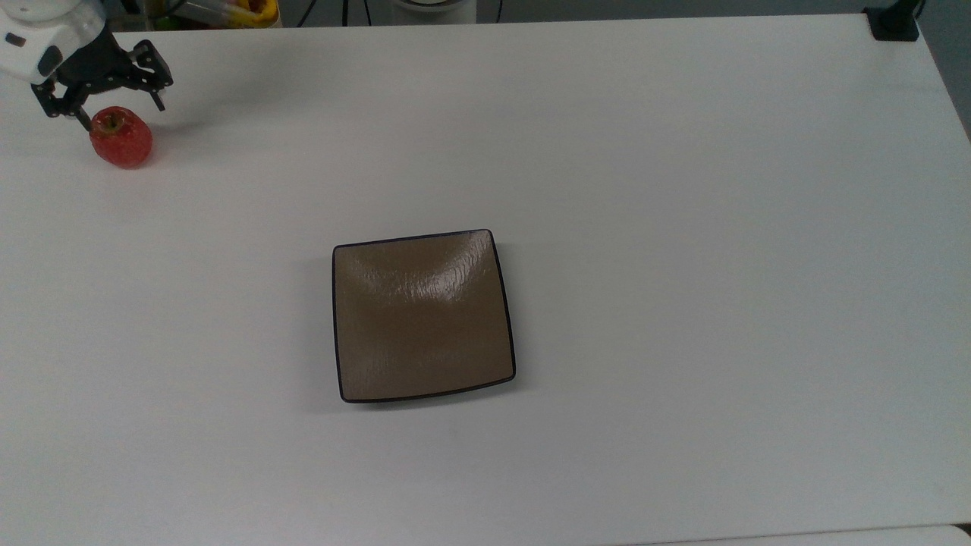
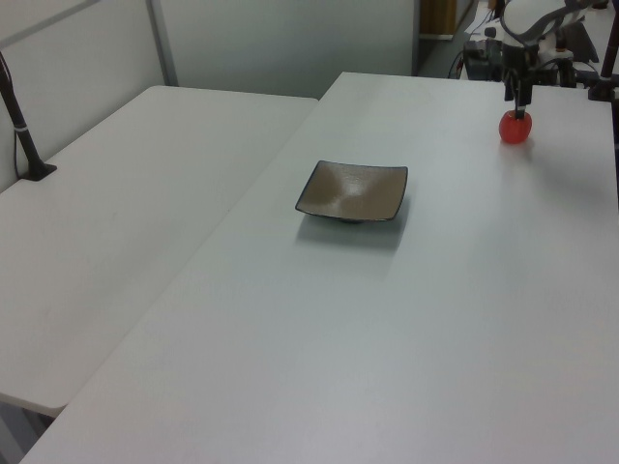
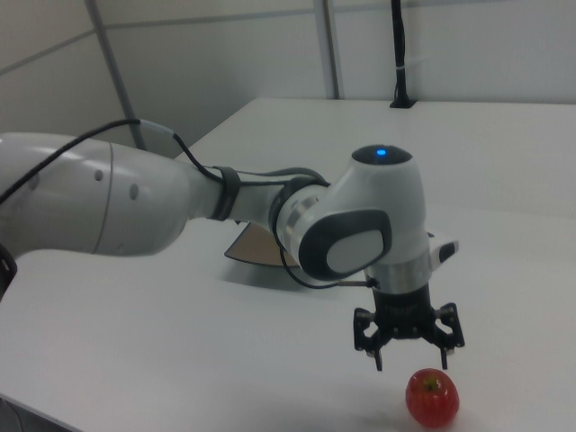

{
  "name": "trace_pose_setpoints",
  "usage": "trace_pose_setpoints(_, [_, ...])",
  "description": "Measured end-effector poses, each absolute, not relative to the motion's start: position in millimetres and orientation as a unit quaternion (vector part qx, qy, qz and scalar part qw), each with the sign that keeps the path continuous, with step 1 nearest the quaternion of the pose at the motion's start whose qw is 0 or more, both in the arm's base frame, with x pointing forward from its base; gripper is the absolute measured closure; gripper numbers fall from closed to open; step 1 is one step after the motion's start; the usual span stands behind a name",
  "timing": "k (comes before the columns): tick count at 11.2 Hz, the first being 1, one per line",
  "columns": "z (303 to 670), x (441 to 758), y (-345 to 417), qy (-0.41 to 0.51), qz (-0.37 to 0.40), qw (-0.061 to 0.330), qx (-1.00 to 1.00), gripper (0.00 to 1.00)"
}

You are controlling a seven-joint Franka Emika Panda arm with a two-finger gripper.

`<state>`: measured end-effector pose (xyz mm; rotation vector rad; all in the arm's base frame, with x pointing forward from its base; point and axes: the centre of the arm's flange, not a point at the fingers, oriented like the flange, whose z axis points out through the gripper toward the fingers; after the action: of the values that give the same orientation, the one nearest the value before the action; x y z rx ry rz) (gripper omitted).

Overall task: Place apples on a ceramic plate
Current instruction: 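Move the open gripper over the red apple and lower it, then close the gripper around the red apple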

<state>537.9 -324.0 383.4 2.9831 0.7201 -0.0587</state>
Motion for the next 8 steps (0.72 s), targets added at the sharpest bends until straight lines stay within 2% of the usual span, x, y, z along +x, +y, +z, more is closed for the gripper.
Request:
trace_pose_setpoints(4, [348.7, 539.5, -338.6, 0.228, -0.009, 0.055, 0.972, 0.00])
trace_pose_setpoints(8, [331.0, 536.5, -341.0, 0.234, -0.016, 0.062, 0.970, 0.00])
